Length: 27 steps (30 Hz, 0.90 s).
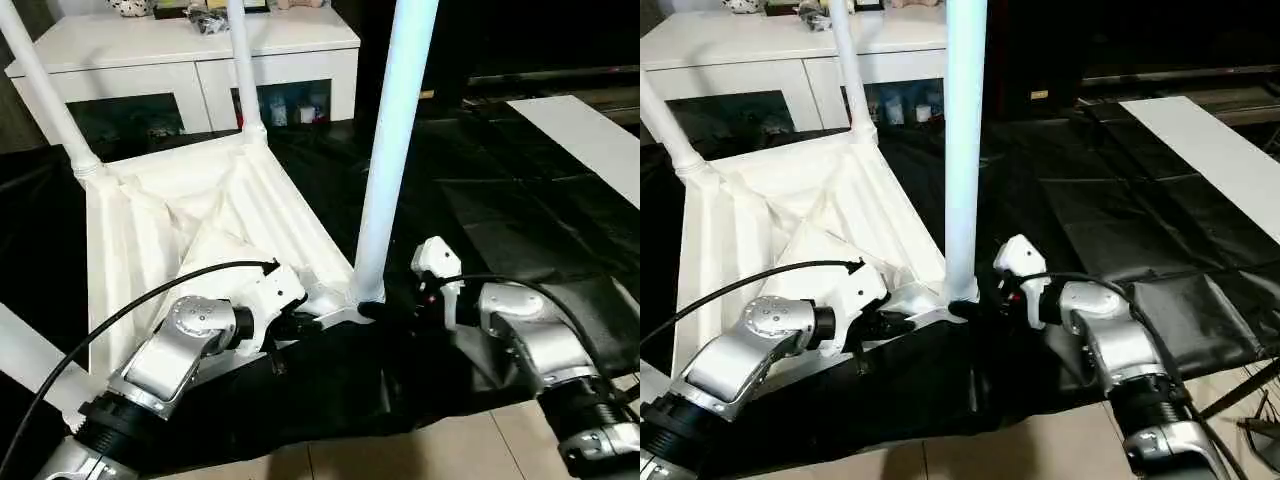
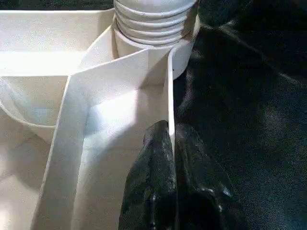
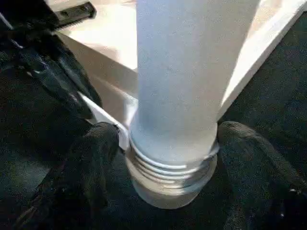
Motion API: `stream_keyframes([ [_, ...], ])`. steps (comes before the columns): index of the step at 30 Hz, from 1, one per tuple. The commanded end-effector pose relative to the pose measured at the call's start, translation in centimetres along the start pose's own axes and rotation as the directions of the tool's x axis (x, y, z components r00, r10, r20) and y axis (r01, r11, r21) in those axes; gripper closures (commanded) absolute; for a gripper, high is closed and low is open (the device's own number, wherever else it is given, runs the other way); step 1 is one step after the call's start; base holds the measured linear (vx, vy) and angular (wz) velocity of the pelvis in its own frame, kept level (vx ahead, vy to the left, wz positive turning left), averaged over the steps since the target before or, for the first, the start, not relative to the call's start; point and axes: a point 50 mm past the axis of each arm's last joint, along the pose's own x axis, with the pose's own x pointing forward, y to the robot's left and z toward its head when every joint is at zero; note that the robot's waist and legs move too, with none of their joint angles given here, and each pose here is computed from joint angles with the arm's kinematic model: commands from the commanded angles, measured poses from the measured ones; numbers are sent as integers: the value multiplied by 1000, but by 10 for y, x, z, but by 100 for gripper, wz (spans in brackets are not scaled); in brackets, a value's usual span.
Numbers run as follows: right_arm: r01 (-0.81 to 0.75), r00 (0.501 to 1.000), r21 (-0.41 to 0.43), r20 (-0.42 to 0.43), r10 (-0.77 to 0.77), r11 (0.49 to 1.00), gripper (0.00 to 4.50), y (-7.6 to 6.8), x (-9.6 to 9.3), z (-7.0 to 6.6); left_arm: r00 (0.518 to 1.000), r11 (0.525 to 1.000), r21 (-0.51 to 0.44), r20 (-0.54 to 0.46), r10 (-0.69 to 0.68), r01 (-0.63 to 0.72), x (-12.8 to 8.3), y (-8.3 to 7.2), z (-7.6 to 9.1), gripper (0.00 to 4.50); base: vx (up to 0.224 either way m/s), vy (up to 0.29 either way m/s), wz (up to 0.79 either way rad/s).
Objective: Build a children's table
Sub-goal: Rotate leg to tighten
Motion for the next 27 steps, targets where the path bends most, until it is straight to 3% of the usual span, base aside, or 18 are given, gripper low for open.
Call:
stream_keyframes([
  [1, -4, 1000, -20, 12, 4, 1000, 91, -1, 5, 5, 997, 997, -37, -29, -76, 75, 7, -11, -12, 443, 0, 0, 0],
  [2, -7, 1000, -15, 15, 7, 1000, 120, -1, 6, 5, 997, 996, -37, -29, -76, 75, 7, -12, -12, 450, 0, 0, 0],
  [7, -33, 999, -5, 12, 33, 999, 162, 2, 13, 1, 996, 997, -35, -34, -77, 75, 7, -11, -12, 450, 0, 0, 0],
  [22, -104, 994, 37, 34, 103, 994, 178, 8, 24, -5, 996, 995, -49, -33, -88, 86, 6, -13, -14, 450, 0, 0, 0],
  [25, -38, 998, 74, 55, 34, 997, 178, 6, 27, -9, 998, 996, -67, -22, -65, 64, 9, -12, -14, 450, 0, 0, 0],
  [27, 106, 992, 122, 59, -114, 987, 178, 2, 33, -13, 1000, 997, -74, -18, -10, 9, 15, -8, -13, 450, 0, 0, 0],
])
